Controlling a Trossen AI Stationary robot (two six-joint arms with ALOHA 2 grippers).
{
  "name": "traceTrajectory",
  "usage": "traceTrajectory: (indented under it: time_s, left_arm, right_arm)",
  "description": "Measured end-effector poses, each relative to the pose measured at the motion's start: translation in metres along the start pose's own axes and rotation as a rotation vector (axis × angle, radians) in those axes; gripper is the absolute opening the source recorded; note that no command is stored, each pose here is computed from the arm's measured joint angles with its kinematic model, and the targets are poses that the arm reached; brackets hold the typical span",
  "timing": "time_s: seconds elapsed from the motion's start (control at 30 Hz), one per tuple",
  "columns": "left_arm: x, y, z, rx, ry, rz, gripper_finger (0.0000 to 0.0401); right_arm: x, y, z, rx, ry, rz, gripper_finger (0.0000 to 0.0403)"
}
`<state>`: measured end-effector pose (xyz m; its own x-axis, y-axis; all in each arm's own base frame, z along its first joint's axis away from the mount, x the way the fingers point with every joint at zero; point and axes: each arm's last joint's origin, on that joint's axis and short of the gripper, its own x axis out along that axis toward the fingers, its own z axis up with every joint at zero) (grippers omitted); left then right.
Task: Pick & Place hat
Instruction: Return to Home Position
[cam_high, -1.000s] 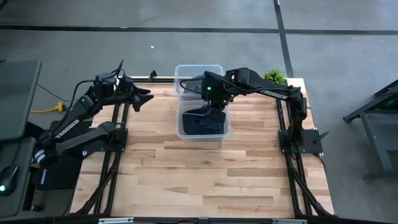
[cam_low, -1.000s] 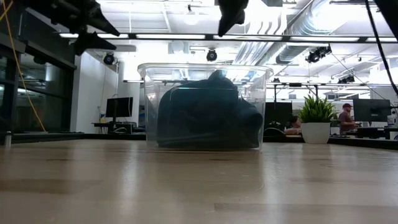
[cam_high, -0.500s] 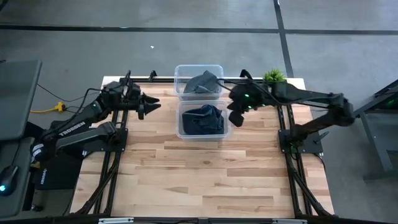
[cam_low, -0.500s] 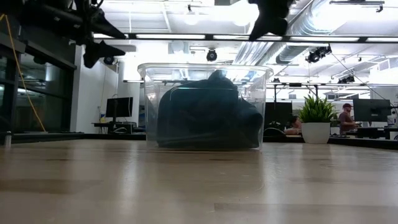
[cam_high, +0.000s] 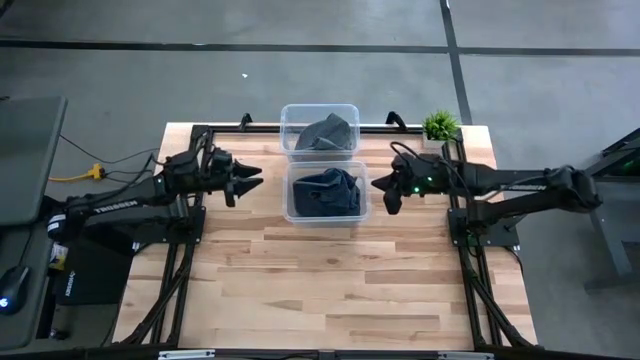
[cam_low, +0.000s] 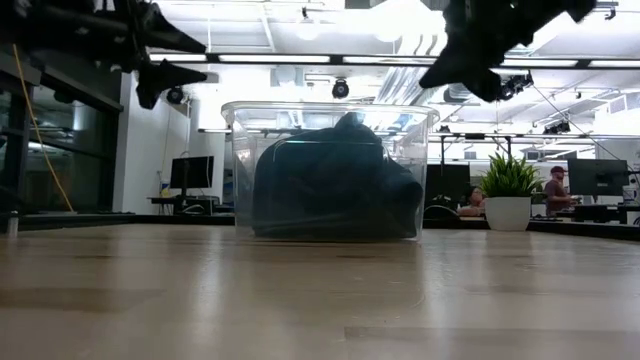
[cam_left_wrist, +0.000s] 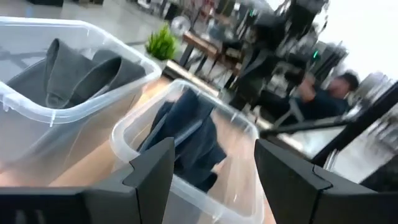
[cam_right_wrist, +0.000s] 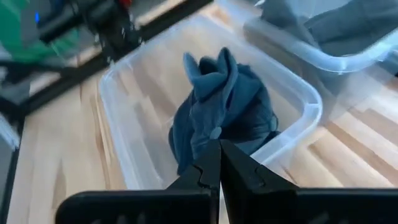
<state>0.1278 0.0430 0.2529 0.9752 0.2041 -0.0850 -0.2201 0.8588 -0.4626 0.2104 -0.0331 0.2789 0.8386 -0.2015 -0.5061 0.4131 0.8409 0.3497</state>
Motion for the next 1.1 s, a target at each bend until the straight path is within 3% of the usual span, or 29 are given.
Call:
traceTrajectory:
  time_s: [0.57,0.83,1.1]
  left_arm:
    - [-0.010,0.020,-0.037,-0.175,-0.190,-0.014,0.0220]
    - [-0.015,0.027,-0.050,-0.210,-0.237,-0.001,0.0220]
    - [-0.023,0.030,-0.057,-0.207,-0.274,0.009,0.0220]
  right_arm:
    - [-0.010,-0.032,-0.058,0.208,-0.479,0.128,0.0000]
    - [-0.025,-0.044,-0.076,0.252,-0.587,0.132,0.0000]
    - [-0.031,-0.057,-0.100,0.308,-0.689,0.213,0.0000]
